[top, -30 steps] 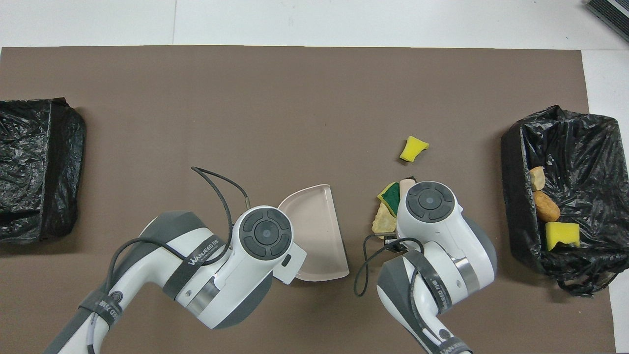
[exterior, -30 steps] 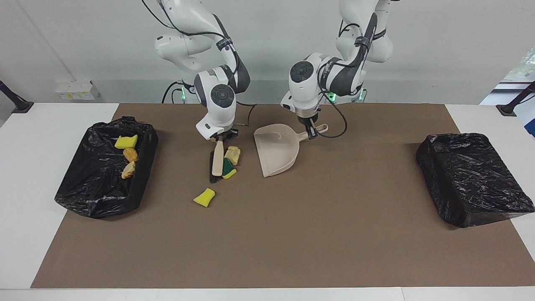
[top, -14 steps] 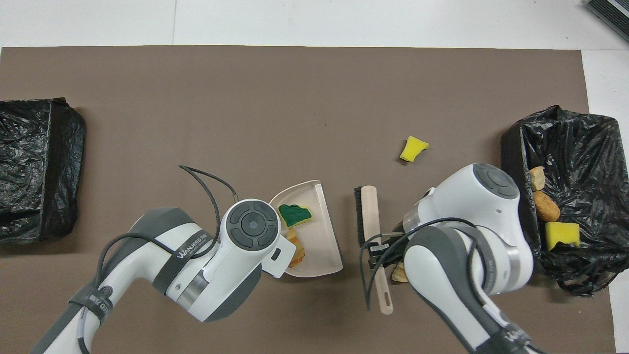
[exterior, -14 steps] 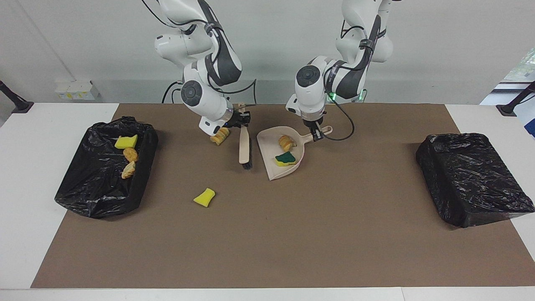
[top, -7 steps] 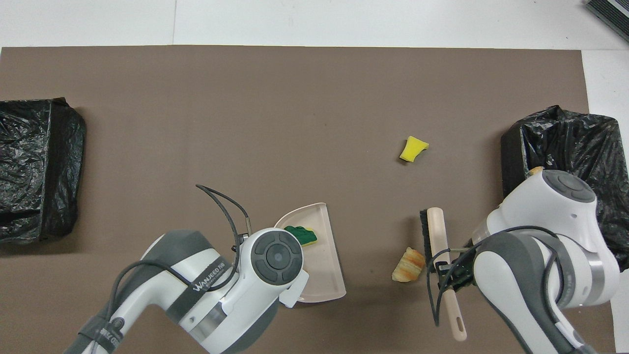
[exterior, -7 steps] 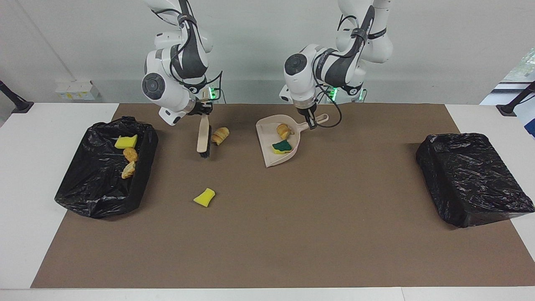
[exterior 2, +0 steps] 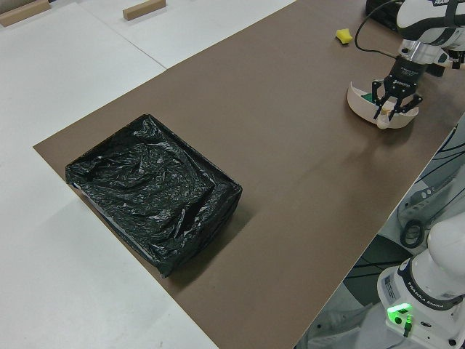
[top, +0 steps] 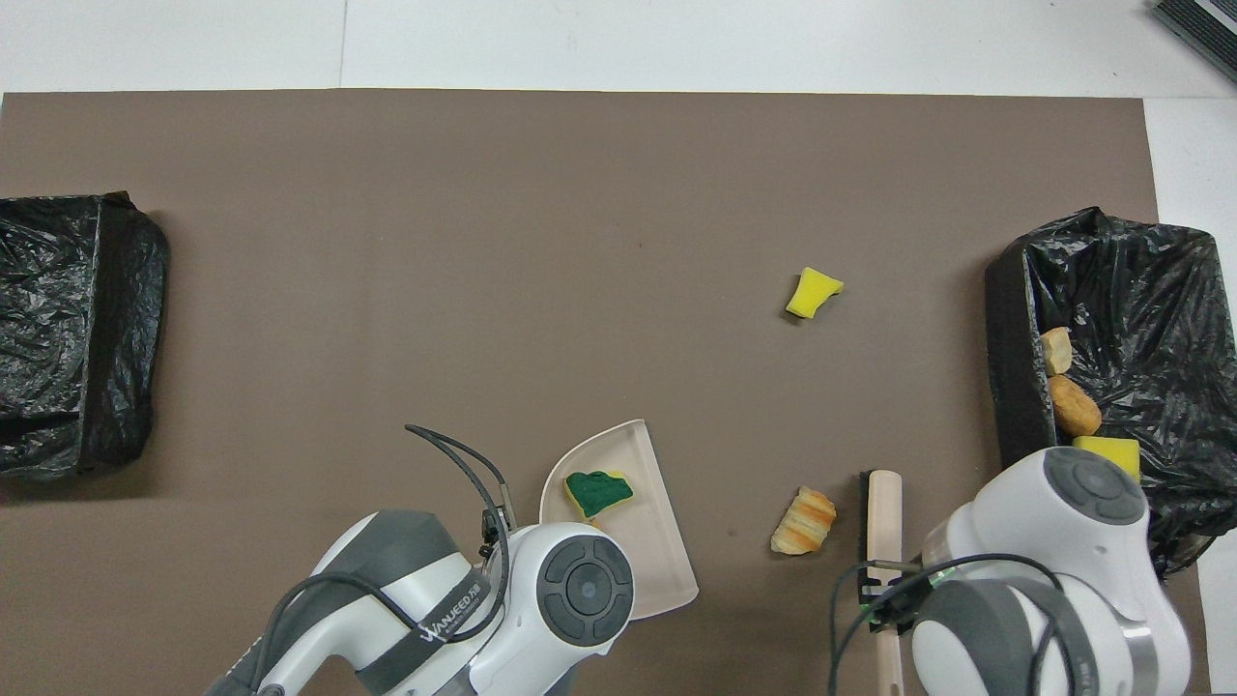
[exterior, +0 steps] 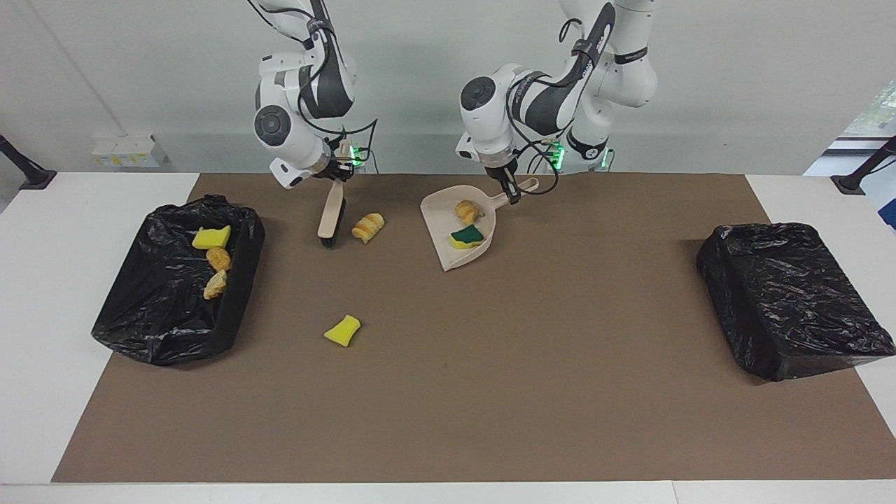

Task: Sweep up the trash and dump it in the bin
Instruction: 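Sweep the remaining bread piece into the dustpan with the right gripper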

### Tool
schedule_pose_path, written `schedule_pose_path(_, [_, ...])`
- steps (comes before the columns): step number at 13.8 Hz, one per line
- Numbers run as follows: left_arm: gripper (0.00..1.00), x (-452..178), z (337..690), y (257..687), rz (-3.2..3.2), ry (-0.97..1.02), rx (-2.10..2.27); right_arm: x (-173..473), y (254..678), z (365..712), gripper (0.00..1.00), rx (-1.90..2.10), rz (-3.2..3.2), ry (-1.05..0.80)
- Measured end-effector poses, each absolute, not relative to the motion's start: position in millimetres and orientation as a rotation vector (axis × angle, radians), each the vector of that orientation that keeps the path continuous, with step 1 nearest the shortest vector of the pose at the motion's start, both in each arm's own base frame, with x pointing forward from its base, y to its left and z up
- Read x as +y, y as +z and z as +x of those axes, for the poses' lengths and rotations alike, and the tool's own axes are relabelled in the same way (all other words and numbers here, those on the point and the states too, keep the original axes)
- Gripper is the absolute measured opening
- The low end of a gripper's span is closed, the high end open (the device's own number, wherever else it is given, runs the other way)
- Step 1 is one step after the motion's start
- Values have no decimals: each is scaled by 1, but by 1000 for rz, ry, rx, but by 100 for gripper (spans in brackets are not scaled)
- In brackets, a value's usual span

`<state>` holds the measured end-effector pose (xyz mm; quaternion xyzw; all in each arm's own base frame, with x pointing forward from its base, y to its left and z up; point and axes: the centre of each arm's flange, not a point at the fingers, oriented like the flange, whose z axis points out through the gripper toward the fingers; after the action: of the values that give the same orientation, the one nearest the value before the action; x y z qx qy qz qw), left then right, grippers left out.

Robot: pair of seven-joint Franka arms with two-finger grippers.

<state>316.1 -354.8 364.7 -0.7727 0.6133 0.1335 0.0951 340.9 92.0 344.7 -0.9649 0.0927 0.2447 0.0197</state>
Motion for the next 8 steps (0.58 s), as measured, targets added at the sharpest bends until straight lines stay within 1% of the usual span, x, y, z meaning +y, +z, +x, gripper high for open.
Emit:
schedule_pose_path(3, [33, -351, 314, 359, -2290, 404, 1816, 160, 328, 330, 25, 310, -3090, 691])
schedule_pose_path(5, [33, -349, 313, 359, -2291, 401, 1816, 180, 322, 333, 25, 269, -3109, 672])
schedule_pose_path(8, [33, -348, 314, 358, -2296, 394, 1815, 209, 330, 344, 25, 201, -3090, 648])
